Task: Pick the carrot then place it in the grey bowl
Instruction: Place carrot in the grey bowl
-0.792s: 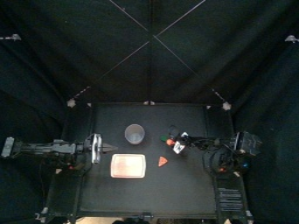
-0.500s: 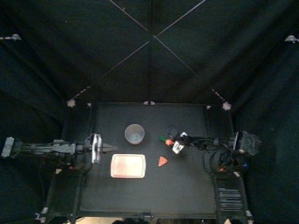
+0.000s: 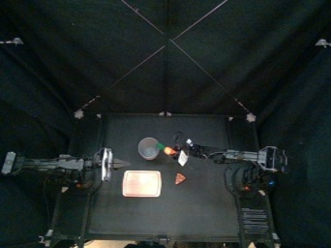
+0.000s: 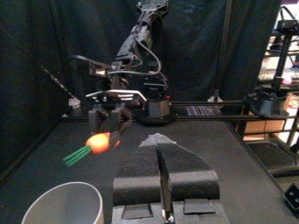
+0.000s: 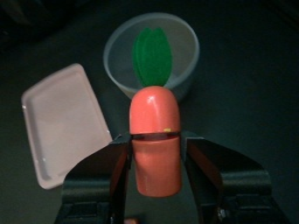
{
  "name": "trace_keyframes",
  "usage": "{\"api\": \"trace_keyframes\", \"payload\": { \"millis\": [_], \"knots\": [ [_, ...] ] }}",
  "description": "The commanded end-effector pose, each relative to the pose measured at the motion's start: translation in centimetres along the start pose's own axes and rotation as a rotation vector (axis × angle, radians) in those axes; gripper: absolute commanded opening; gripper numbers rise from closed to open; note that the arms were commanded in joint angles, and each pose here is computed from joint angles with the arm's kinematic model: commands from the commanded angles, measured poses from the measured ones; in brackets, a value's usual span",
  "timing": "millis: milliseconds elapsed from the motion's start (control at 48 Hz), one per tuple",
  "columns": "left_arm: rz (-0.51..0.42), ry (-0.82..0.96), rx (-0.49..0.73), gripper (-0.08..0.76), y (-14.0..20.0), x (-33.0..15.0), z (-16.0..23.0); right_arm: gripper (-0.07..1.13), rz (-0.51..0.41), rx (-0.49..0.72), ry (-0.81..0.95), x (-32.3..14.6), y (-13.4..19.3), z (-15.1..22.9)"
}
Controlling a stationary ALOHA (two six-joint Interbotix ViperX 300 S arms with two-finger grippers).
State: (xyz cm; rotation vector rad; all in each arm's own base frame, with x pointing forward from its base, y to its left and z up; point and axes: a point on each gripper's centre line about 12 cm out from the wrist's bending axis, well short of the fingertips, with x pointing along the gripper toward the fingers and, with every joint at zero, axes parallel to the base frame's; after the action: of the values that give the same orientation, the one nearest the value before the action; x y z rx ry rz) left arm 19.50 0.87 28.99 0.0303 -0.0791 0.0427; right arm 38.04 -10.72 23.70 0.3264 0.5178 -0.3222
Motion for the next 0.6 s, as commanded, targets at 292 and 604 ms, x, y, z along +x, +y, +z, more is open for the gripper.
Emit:
{"api": "trace_keyframes", "payload": {
  "millis": [292,604],
  "knots": [
    [0.0,-0.029,0.011,-0.028,0.0,0.0,0.9,0.37,0.014,-0.058,-0.086,5.1,1.2,5.5],
    [0.004,-0.03,0.011,-0.028,0.1,0.0,0.9,0.64,-0.002,-0.045,-0.072,8.7,0.5,6.3]
  ]
}}
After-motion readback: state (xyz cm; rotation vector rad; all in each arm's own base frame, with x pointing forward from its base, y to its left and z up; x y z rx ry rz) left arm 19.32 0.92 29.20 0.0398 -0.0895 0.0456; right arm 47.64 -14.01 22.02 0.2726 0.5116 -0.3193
